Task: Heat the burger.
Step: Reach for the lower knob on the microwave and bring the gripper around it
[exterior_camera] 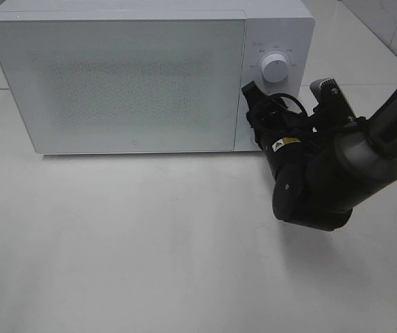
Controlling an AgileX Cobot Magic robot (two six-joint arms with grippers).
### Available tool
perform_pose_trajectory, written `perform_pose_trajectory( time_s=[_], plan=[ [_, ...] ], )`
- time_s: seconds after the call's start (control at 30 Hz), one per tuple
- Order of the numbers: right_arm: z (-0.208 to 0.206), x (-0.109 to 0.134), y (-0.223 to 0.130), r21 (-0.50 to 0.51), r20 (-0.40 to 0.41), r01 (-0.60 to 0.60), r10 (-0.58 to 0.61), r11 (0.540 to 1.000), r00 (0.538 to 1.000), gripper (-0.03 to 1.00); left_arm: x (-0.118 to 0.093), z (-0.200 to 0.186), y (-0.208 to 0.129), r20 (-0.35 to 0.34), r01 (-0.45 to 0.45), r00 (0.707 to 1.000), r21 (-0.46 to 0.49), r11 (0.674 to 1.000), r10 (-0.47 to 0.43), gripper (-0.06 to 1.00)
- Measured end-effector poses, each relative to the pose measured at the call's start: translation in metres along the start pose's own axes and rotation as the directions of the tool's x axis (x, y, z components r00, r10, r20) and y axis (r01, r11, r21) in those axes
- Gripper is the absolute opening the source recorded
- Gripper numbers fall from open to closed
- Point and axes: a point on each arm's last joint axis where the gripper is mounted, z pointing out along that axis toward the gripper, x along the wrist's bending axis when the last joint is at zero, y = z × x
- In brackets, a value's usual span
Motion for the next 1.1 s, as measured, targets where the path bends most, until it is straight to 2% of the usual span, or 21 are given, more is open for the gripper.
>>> perform_pose_trajectory(
  time_s=[0.3, 0.73, 1.0, 1.1],
  plan=[
    [-0.0003, -0.0003, -0.0001, 0.001, -0.003, -0.212, 0.212, 0.977, 0.977, 0.43, 0.0000, 0.0000, 0.0000, 0.000, 0.000, 1.000, 0.000, 1.000, 0.000, 0.99],
    [-0.0003, -0.0003, -0.0001, 0.001, -0.003, -0.375, 0.375, 0.927, 0.927, 0.43, 0.0000, 0.0000, 0.0000, 0.000, 0.000, 1.000, 0.000, 1.000, 0.000, 0.99],
    [-0.0003, -0.0008, 0.0004, -0.005, 0.000, -0.505, 0.505, 0.863, 0.863, 0.43, 0.0000, 0.0000, 0.0000, 0.000, 0.000, 1.000, 0.000, 1.000, 0.000, 0.99],
    [-0.0003, -0.0008, 0.0004, -0.006, 0.000, -0.518, 0.518, 0.855, 0.855, 0.43, 0.0000, 0.0000, 0.0000, 0.000, 0.000, 1.000, 0.000, 1.000, 0.000, 0.99]
  ],
)
